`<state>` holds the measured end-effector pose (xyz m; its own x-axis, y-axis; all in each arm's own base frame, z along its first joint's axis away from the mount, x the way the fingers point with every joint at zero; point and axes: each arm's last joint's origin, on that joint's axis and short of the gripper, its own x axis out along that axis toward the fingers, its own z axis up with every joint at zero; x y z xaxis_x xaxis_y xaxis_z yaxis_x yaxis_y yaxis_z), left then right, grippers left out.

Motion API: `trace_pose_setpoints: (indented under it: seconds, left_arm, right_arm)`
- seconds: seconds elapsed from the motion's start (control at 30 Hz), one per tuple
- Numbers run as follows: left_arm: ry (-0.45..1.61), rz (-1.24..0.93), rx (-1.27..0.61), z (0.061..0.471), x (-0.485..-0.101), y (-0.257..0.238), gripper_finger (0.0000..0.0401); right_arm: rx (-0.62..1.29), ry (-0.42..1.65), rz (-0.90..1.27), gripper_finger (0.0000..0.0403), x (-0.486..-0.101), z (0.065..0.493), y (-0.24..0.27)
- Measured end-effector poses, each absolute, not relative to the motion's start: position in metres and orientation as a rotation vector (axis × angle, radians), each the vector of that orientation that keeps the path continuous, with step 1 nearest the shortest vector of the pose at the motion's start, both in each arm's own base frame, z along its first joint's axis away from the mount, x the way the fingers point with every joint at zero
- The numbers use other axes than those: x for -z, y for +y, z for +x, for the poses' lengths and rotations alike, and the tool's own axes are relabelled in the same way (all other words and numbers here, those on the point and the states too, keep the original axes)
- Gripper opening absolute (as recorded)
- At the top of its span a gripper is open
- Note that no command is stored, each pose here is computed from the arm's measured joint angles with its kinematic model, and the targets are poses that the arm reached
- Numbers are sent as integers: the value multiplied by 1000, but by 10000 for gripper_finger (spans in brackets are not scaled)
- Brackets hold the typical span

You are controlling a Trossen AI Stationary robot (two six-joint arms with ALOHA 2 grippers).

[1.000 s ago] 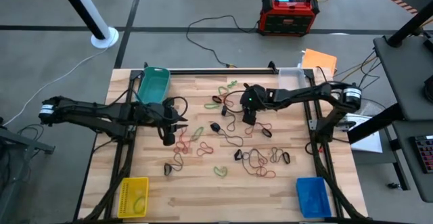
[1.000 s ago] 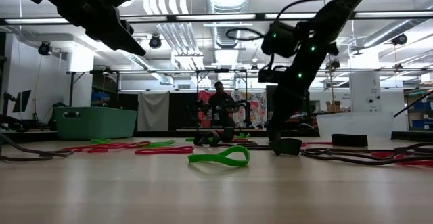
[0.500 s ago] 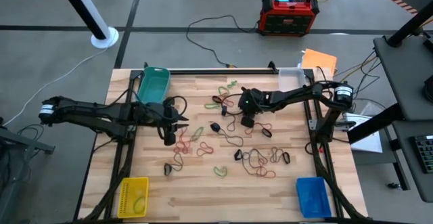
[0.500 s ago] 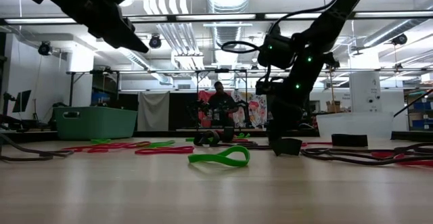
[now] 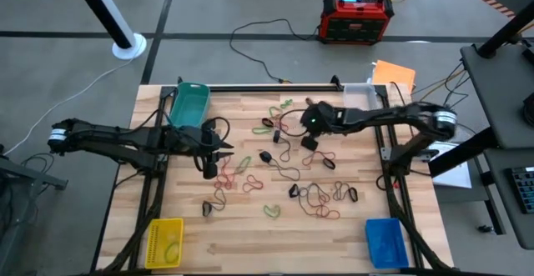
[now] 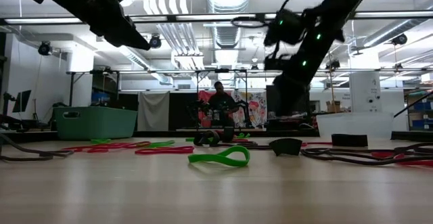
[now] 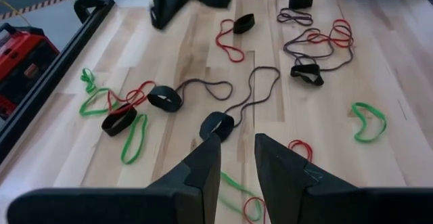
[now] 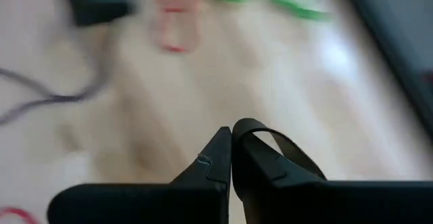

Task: Sort rubber bands into baskets
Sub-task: Put the black rubber band into the transparent bin

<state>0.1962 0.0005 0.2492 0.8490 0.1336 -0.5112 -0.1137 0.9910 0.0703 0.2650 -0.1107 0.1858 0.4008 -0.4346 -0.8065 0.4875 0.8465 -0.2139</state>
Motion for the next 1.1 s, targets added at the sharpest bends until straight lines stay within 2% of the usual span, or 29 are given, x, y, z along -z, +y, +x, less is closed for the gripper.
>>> trace_pose_setpoints:
  seconds: [0.17, 0.27, 0.37, 0.57, 0.67, 0.8, 1.1]
  left_arm:
    - [500, 30, -132, 198, -253, 0, 77]
    - [480, 36, -130, 199, -254, 0, 77]
    - [453, 45, -128, 200, -257, 0, 77]
    - [439, 33, -130, 201, -258, 0, 77]
    - [437, 10, -135, 201, -258, 0, 77]
    - [437, -8, -138, 201, -258, 0, 77]
    - [437, -16, -139, 201, -258, 0, 77]
  right_arm:
    - [863, 992, 289, 9, -236, 223, -134]
    - [1047, 932, 447, 9, -256, 198, -151]
    - [1149, 893, 541, 9, -265, 178, -169]
    - [1239, 932, 683, 9, -248, 153, -199]
    - [1343, 989, 661, 9, -236, 148, -208]
    - [1356, 1026, 653, 14, -225, 153, -214]
    - [1370, 1106, 681, 79, -204, 154, -225]
